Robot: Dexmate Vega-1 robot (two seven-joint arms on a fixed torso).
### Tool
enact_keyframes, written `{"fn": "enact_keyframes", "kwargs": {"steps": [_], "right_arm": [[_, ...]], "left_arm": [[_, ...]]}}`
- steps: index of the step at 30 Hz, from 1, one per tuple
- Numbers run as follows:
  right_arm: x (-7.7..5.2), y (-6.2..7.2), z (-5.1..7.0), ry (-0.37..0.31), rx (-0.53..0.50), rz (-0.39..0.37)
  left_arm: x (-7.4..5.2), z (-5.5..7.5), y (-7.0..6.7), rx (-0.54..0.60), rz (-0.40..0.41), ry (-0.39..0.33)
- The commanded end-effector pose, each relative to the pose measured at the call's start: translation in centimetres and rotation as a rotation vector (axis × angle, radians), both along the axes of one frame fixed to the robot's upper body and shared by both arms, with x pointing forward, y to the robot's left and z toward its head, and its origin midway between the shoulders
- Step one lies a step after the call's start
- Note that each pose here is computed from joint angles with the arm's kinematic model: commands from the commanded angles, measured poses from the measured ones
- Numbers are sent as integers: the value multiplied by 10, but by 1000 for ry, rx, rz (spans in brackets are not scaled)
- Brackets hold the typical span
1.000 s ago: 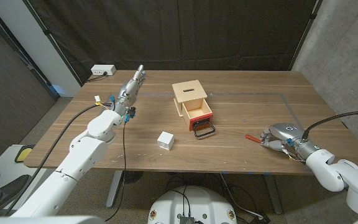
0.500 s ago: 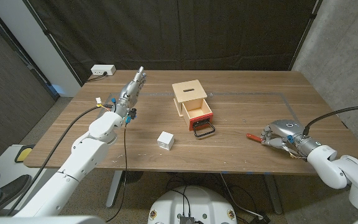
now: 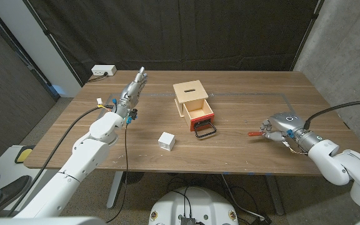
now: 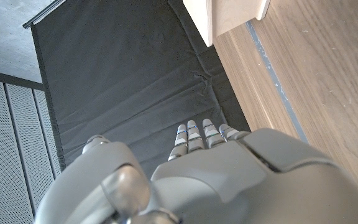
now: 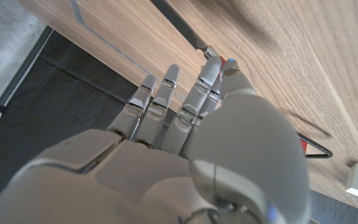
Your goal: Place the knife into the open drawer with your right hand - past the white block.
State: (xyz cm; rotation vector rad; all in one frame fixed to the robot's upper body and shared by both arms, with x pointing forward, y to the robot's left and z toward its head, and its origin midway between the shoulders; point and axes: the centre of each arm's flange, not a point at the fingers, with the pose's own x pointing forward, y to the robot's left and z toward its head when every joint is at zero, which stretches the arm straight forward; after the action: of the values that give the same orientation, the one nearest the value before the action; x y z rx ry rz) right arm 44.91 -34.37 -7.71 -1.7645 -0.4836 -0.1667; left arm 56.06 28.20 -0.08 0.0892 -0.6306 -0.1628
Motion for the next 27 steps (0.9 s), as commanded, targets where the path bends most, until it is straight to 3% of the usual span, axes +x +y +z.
{"fn": "enact_keyframes", "kwargs": {"steps": [1,6,13,19,27], "right_arm": [[-7,15,17,-57,-77,25],[-9,20,23,-95,-96,39],[-11,40,39,-156,-145,91],[-11,60,54,-250,-187,139],[-5,78,63,-358,-199,181]], "left_arm": [[1,-2,3,-2,-2,0],[0,-1,5,0,-2,-1],[-1,-1,6,2,-3,-3],[-4,1,9,3,-2,-12],[-9,3,14,3,1,-23]]}}
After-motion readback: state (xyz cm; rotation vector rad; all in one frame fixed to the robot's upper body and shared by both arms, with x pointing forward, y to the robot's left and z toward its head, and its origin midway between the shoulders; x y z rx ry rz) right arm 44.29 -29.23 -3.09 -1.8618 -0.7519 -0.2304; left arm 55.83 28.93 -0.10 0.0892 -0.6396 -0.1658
